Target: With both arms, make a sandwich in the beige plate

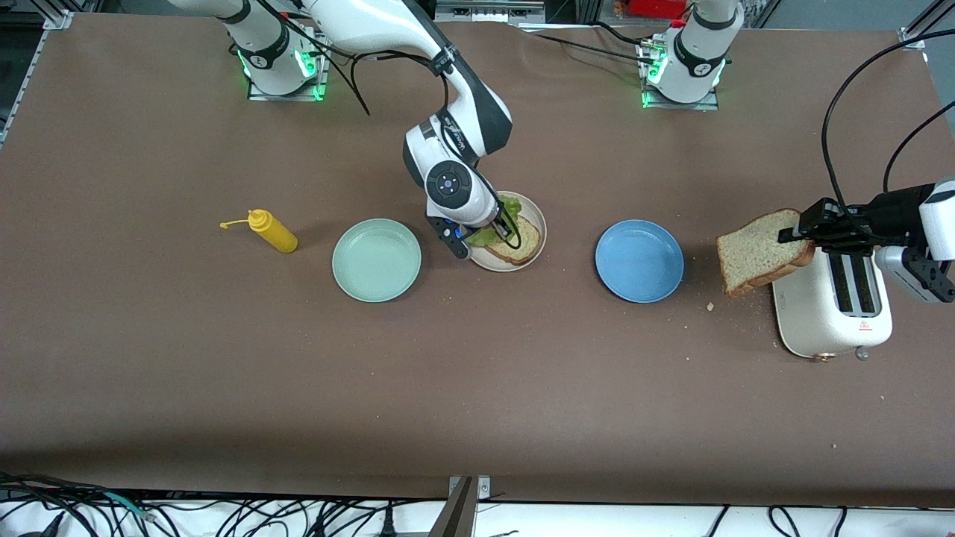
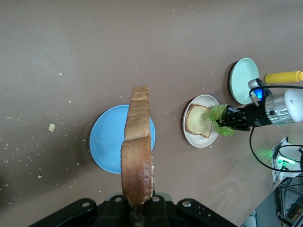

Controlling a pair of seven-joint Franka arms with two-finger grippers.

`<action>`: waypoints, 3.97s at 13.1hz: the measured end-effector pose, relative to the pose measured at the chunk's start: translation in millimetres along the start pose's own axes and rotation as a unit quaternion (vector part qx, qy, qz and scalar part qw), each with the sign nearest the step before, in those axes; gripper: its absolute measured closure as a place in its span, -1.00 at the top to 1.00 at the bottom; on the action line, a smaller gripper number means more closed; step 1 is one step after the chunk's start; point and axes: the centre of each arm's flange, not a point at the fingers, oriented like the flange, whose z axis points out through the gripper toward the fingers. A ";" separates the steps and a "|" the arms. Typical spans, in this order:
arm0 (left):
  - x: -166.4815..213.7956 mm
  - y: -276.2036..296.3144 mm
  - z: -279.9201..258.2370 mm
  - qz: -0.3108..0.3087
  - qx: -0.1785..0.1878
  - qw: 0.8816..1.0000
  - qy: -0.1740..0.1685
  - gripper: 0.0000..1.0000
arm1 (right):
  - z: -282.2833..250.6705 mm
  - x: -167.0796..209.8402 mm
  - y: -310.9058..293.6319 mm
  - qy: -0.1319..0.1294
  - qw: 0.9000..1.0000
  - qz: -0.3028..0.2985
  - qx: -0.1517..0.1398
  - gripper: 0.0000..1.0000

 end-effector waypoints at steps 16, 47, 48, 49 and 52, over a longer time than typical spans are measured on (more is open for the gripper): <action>5.8 13.9 25.2 0.004 -0.013 0.999 -0.036 -0.83 | -114.6 30.9 6.8 0.010 1.000 -0.003 0.003 1.00; 49.5 80.8 490.4 0.079 -0.401 0.901 -0.147 -0.83 | -406.6 355.0 217.4 0.136 0.897 -0.408 -0.102 1.00; 44.4 80.7 495.9 0.080 -0.407 0.898 -0.147 -0.83 | -404.0 360.9 218.7 0.131 0.898 -0.408 -0.100 1.00; 38.7 79.6 501.5 0.084 -0.411 0.896 -0.147 -0.83 | -399.1 369.5 219.7 0.122 0.899 -0.409 -0.095 1.00; 27.4 72.9 515.7 0.094 -0.419 0.891 -0.148 -0.81 | -391.0 399.8 228.8 0.098 0.901 -0.415 -0.078 1.00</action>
